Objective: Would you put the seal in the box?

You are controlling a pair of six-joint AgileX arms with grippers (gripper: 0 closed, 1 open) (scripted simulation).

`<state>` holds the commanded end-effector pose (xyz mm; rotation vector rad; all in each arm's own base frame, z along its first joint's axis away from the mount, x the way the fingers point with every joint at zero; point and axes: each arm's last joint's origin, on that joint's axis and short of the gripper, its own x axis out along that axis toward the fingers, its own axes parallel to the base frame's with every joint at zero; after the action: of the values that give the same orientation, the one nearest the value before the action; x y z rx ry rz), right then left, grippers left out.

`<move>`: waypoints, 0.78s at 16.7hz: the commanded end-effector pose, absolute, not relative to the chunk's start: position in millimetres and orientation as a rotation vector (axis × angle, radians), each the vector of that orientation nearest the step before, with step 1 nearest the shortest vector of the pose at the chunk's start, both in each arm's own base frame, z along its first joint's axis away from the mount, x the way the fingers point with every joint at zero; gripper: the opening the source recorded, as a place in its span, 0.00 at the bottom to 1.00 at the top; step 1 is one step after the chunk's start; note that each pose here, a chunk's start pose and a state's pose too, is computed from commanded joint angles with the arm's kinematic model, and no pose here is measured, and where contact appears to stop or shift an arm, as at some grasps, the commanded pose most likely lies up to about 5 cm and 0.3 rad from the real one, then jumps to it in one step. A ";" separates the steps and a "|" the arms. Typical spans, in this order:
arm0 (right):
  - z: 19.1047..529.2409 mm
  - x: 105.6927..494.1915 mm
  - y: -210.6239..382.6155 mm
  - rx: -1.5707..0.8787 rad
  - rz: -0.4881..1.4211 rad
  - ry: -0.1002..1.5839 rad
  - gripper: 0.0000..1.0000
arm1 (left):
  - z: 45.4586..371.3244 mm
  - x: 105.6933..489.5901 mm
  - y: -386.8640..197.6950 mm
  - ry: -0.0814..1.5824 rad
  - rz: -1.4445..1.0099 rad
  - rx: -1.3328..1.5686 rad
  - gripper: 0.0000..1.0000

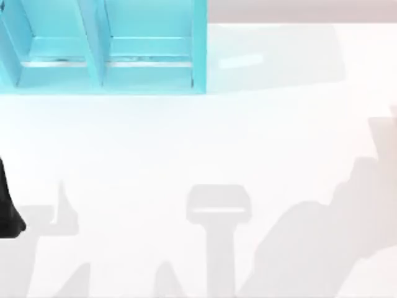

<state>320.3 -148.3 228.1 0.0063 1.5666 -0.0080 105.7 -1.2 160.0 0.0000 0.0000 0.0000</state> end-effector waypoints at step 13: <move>199.4 317.8 -147.9 0.007 -0.009 1.570 0.38 | 160.0 105.7 -1.2 0.000 0.000 0.000 1.00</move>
<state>317.8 -147.9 199.4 0.0070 1.5700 -0.0087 105.7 -1.2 160.0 0.0000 0.0000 0.0000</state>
